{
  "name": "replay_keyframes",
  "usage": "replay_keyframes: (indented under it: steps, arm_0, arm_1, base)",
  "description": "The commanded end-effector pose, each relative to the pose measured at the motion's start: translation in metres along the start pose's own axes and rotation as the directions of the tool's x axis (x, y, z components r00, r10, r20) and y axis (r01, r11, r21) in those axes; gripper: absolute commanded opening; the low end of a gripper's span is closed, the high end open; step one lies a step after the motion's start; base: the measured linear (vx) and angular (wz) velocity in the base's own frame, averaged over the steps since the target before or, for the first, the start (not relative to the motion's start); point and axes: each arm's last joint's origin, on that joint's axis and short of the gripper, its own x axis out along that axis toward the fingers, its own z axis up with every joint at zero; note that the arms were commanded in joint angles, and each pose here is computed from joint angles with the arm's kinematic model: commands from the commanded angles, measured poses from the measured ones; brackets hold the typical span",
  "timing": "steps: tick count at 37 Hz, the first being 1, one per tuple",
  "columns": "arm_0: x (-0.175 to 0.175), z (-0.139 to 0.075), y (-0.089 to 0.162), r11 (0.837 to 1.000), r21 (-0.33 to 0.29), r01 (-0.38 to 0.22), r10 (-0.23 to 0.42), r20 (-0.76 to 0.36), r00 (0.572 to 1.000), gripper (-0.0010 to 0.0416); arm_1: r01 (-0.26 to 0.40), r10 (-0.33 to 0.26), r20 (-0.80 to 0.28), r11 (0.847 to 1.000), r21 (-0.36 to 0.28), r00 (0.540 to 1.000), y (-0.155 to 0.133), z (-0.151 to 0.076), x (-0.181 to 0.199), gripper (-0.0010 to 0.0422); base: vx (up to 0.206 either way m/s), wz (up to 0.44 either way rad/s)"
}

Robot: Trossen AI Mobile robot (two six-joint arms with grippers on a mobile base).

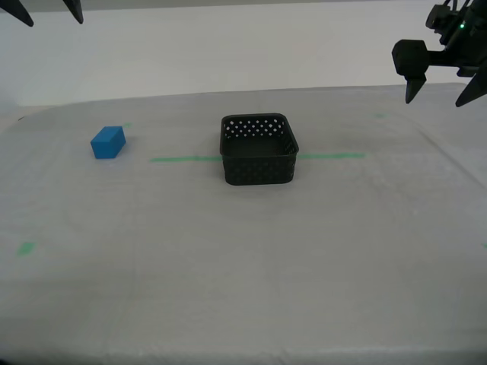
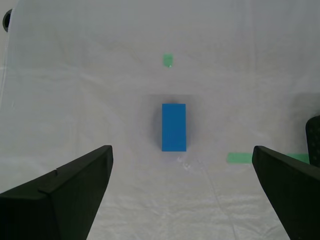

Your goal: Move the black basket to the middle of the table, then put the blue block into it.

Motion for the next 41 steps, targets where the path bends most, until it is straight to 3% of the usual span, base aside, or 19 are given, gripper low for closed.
replay_keyframes:
  steps: [1,28,41]
  arm_0:
    - [0.000,0.000,0.000,1.000,-0.001,0.000,0.000,0.002,1.000,0.0399]
    - [0.000,0.000,0.000,1.000,-0.001,0.000,0.000,0.002,1.000,0.0398]
    - [0.000,0.001,0.000,1.000,-0.001,-0.001,0.001,0.005,1.000,0.0398]
  arm_1:
    - [-0.001,0.001,0.000,1.000,0.005,1.000,0.002,0.000,0.000,0.0402]
    - [0.018,-0.018,0.028,1.000,-0.001,0.999,0.008,0.003,0.000,0.0401]
    - [0.060,-0.060,-0.053,0.998,0.009,0.997,0.009,0.008,0.045,0.0401]
  base:
    - [0.000,0.000]
    - [0.000,0.000]
    - [0.000,0.000]
